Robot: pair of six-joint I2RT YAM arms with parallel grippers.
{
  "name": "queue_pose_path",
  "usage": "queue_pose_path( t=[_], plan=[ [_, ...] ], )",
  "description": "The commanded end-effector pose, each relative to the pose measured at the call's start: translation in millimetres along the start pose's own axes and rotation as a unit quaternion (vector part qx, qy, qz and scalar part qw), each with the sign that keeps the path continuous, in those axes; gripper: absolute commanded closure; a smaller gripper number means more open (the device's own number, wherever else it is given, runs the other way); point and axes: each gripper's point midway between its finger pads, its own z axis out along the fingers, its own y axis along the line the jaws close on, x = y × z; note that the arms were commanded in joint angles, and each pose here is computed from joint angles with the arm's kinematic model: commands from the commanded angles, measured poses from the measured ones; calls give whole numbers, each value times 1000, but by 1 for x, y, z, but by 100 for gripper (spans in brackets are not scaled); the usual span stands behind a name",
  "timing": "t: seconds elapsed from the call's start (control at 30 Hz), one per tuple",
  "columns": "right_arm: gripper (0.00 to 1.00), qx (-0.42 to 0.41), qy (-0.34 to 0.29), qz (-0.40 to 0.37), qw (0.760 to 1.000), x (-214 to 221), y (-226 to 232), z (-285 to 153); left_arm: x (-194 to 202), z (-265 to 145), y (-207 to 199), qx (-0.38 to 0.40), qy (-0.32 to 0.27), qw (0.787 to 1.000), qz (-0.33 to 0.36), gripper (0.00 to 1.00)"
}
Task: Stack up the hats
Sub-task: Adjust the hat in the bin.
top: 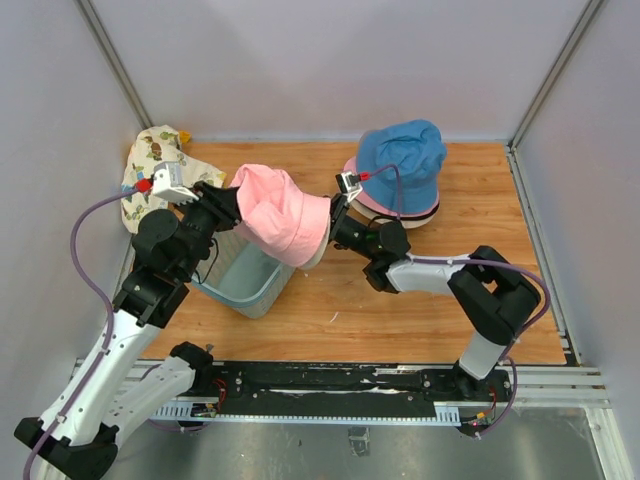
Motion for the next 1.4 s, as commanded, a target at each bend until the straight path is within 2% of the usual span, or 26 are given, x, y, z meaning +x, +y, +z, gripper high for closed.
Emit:
queue_pose_path(
  t=[0.0, 0.07, 0.27, 0.47, 0.63, 0.9, 1.1, 1.23, 1.37],
  plan=[
    [37, -38, 18, 3, 999, 10, 10, 14, 9, -9, 7, 0, 5, 1000, 1, 57],
    [37, -34, 20, 8, 999, 11, 2, 18, 15, -11, 12, -6, 11, 1000, 1, 49],
    [38, -20, 24, 23, 999, 14, -23, 24, 24, -18, 20, -10, 16, 1000, -1, 39],
    [38, -17, 23, 28, 999, 13, -33, 28, 27, -24, 26, -24, 29, 999, 9, 33],
    [38, -13, 12, 31, 999, 7, -40, 29, 16, -39, 37, -49, 8, 999, 11, 29],
    [39, -7, 4, 36, 999, 3, -51, 33, 5, -53, 37, -51, -8, 999, 4, 28],
    [39, -4, 6, 41, 999, 6, -59, 35, 16, -50, 36, -42, 7, 999, 0, 29],
    [39, -8, 6, 41, 999, 4, -56, 36, 24, -45, 40, -44, 15, 999, 9, 33],
    [39, 7, 9, 48, 999, 9, -73, 34, 42, -36, 52, -65, 45, 996, 31, 38]
  ],
)
